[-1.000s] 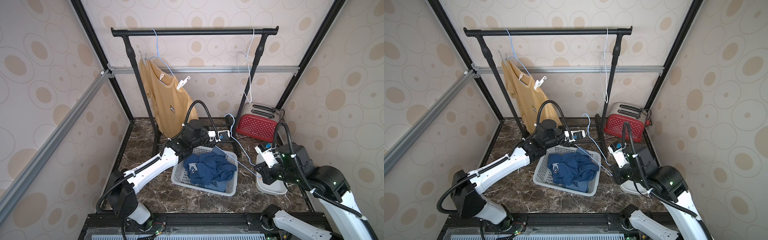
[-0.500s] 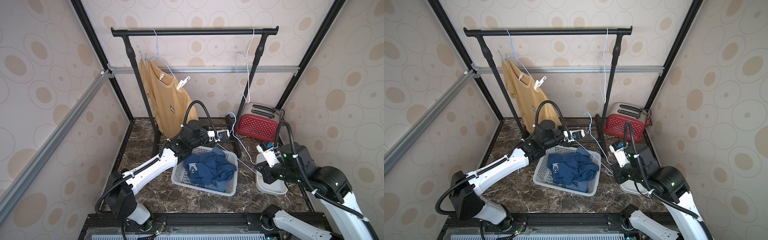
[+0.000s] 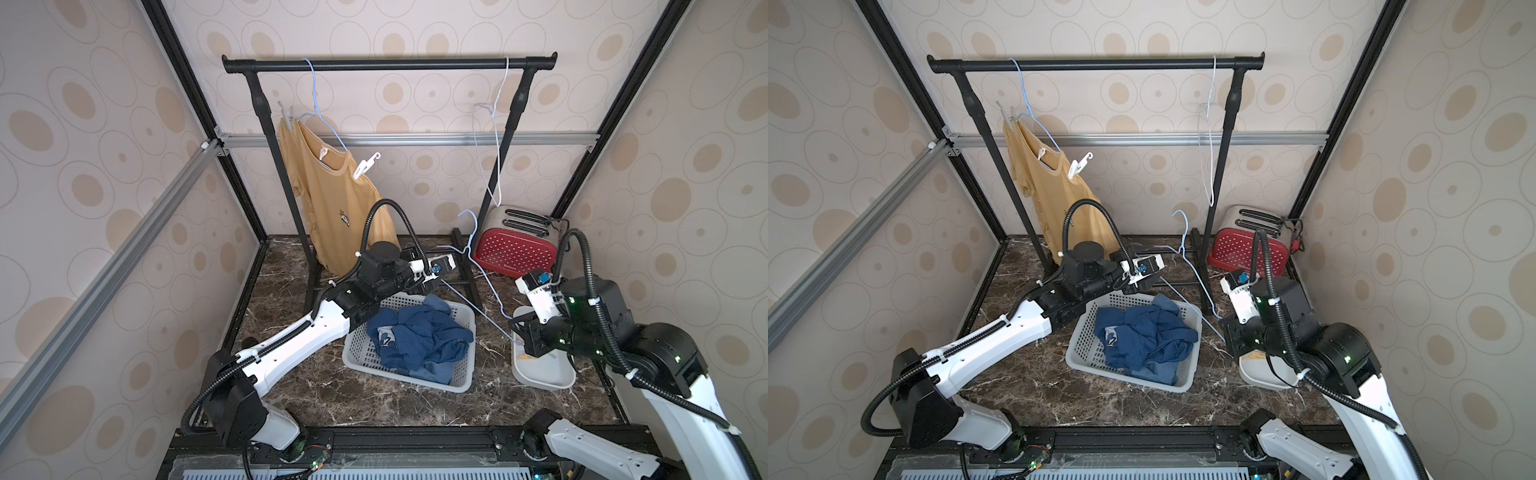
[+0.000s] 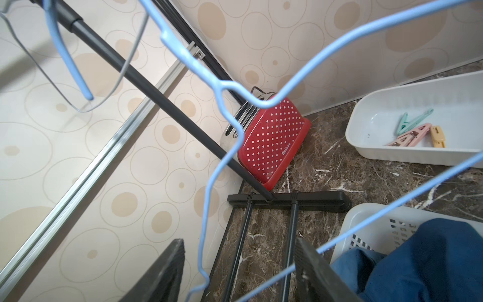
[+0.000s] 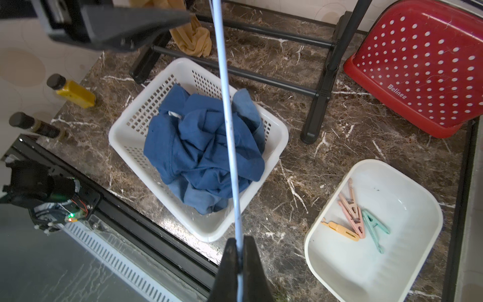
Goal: Remove the clothespins securing t-shirts to the hanger
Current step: Place the hanger on the clothes rail.
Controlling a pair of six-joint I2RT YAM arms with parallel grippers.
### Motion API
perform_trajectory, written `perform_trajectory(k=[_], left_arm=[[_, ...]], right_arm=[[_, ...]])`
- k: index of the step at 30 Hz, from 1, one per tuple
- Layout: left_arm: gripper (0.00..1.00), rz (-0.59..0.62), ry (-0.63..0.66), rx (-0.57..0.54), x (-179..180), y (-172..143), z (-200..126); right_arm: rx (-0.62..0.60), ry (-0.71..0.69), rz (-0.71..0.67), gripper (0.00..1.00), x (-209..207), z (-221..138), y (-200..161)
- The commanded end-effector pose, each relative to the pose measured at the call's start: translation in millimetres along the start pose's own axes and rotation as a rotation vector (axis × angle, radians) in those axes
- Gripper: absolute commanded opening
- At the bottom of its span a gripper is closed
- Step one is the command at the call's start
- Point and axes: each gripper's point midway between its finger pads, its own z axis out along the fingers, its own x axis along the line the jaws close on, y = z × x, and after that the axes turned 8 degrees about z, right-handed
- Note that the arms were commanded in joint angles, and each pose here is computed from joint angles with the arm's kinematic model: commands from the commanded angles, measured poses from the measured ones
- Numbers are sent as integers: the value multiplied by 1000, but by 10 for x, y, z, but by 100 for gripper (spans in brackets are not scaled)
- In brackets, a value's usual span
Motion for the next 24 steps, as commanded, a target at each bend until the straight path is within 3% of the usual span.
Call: perform_trajectory(k=[1, 13, 24], left_arm=[[70, -85, 49, 26, 110, -7, -172], [72, -184, 73, 141, -96, -338, -488], [72, -250, 75, 136, -192, -375, -630]], right_arm=[[-85, 10, 64, 0, 109, -34, 403], [-309, 22, 138, 0, 477, -93, 1537], [-512, 25, 133, 0, 742, 25, 2528]])
